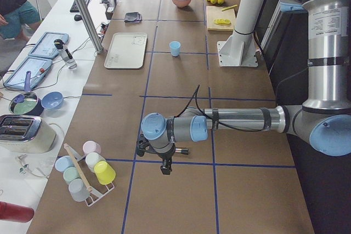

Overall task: Mash ice and strawberries in cup
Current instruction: 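Lower the right gripper into the ice and grasp another cube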

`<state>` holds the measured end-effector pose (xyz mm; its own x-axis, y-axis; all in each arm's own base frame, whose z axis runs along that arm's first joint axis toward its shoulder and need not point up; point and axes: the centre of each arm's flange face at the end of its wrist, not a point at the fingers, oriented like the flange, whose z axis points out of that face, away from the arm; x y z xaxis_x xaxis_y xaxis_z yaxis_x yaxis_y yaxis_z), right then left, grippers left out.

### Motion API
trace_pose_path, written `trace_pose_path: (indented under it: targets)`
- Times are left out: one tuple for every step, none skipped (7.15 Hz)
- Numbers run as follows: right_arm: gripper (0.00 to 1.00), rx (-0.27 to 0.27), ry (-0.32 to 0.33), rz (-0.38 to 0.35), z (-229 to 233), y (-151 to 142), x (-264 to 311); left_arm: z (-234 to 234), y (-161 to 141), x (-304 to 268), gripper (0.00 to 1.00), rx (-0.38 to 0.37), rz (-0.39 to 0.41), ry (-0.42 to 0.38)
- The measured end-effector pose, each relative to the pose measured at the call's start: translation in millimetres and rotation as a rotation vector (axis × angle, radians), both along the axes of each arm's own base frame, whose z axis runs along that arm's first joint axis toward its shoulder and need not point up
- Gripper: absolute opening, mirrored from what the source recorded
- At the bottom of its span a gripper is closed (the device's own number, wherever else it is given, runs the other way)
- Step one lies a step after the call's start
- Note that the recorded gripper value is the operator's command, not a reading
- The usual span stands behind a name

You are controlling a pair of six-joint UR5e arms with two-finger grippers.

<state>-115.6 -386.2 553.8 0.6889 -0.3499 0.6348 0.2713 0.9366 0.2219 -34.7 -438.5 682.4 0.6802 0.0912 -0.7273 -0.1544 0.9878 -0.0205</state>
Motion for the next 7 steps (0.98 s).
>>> trace_pose_path:
  targets:
    - [0.96, -0.066, 0.008, 0.065, 5, 4, 2, -1, 0, 0, 1.00, 0.002, 0.000, 0.000]
    - [0.97, -0.127, 0.006, 0.142, 6, 5, 3, -2, 0, 0, 1.00, 0.003, 0.001, 0.000]
    - [0.96, -0.180, -0.004, 0.221, 4, 5, 2, -2, 0, 0, 1.00, 0.004, 0.001, 0.000]
    - [0.95, -0.220, -0.012, 0.281, 7, 4, 2, -3, 0, 0, 1.00, 0.005, 0.001, 0.000]
    - [0.94, -0.240, -0.016, 0.309, 14, 3, 1, -3, 0, 0, 1.00, 0.006, 0.001, 0.000]
    - [0.93, -0.248, -0.017, 0.317, 21, 3, 0, -4, 0, 0, 1.00, 0.007, 0.001, 0.001]
    - [0.90, -0.251, -0.014, 0.313, 25, 3, -3, -4, 0, 0, 1.00, 0.008, 0.001, 0.001]
